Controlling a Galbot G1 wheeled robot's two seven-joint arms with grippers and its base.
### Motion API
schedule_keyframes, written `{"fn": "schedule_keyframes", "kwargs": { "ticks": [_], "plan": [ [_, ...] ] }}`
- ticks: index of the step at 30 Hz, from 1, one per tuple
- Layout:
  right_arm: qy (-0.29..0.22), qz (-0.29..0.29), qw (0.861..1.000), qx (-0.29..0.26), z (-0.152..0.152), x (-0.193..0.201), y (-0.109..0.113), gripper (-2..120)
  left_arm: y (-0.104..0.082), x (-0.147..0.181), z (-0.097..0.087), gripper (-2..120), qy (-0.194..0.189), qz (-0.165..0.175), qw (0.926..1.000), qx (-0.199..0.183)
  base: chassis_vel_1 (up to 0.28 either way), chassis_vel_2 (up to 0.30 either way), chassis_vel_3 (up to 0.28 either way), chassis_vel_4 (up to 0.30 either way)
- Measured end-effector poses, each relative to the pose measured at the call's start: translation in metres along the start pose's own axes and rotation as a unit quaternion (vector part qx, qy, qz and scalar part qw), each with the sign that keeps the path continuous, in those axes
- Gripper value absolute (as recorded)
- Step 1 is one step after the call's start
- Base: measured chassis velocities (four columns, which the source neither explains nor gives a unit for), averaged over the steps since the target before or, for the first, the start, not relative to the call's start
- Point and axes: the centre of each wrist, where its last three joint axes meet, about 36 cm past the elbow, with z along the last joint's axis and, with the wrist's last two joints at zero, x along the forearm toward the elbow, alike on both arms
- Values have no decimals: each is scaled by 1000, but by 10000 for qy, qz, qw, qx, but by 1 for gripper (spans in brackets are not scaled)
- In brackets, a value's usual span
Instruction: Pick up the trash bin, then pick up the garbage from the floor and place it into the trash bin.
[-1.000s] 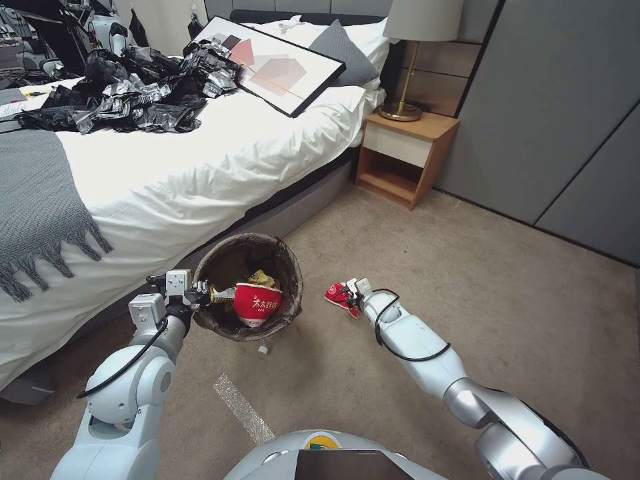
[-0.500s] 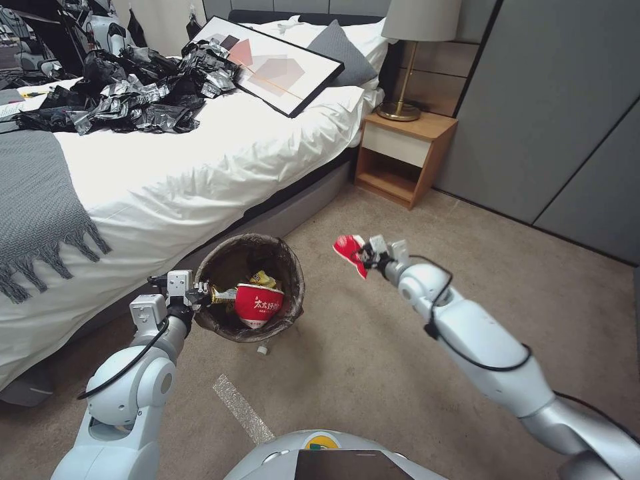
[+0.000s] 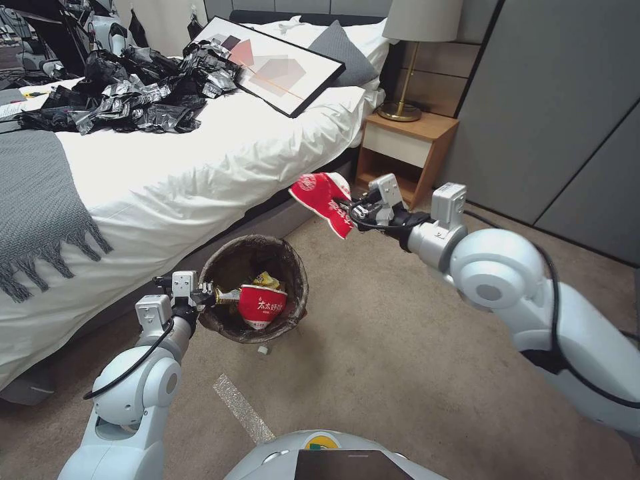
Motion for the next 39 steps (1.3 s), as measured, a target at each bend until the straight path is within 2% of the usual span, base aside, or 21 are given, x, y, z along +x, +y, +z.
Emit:
{"fn": "schedule_keyframes", "kwargs": {
  "ticks": [3,5,6,7,8,11,12,15,18,23,25,30,33,34,36,37,39],
  "plan": [
    [-92,-634,9977,241,-28,-11,24,10,-1,-1,1,0,-2,11,10000,22,0,0,0,0],
    [-87,-687,9973,264,-29,-13,26,10,-1,-1,0,0,-5,13,10000,25,0,0,0,0],
    [-4,-924,9951,342,-32,-25,39,10,-2,-1,0,0,-17,17,10000,35,0,0,0,0],
    [116,-1073,9935,371,-30,-37,48,10,-2,-2,0,0,-25,17,10000,44,0,0,0,0],
    [116,-1073,9935,371,-30,-37,48,10,-2,-2,0,0,-25,17,10000,44,0,0,0,0],
    [549,-1376,9881,416,-9,-72,71,10,1,-1,-2,0,-44,-29,10000,51,0,0,0,0],
    [549,-1376,9881,416,-9,-72,71,10,1,-1,-2,0,-44,-29,10000,51,0,0,0,0],
    [929,-1352,9855,422,21,-96,77,10,4,0,-3,0,-69,-51,10000,47,0,0,0,0],
    [1058,-1281,9852,415,36,-105,75,10,5,1,-4,0,-85,-54,9999,45,0,0,0,0],
    [1112,-1238,9852,416,44,-108,73,10,5,1,-4,0,-90,-54,9999,45,0,0,0,0],
    [1260,-1156,9847,333,64,-115,70,10,5,1,-5,0,-97,-48,9999,51,0,0,0,0],
    [1327,-1099,9844,344,76,-118,69,10,4,1,-5,0,-101,-33,9999,57,0,0,0,0],
    [1393,-1069,9841,289,91,-125,66,22,3,1,-5,0,-103,-20,9999,53,0,0,0,0],
    [1393,-1069,9841,289,91,-125,66,22,3,1,-5,0,-103,-20,9999,53,0,0,0,0],
    [1380,-1061,9845,208,97,-131,67,32,5,1,-5,0,-105,-35,9999,42,0,0,0,0],
    [1380,-1061,9845,208,97,-131,67,32,5,1,-5,0,-105,-35,9999,42,0,0,0,0],
    [1345,-1012,9856,155,98,-133,67,43,5,1,-5,0,-95,-34,9999,47,0,0,0,0]
  ]
}}
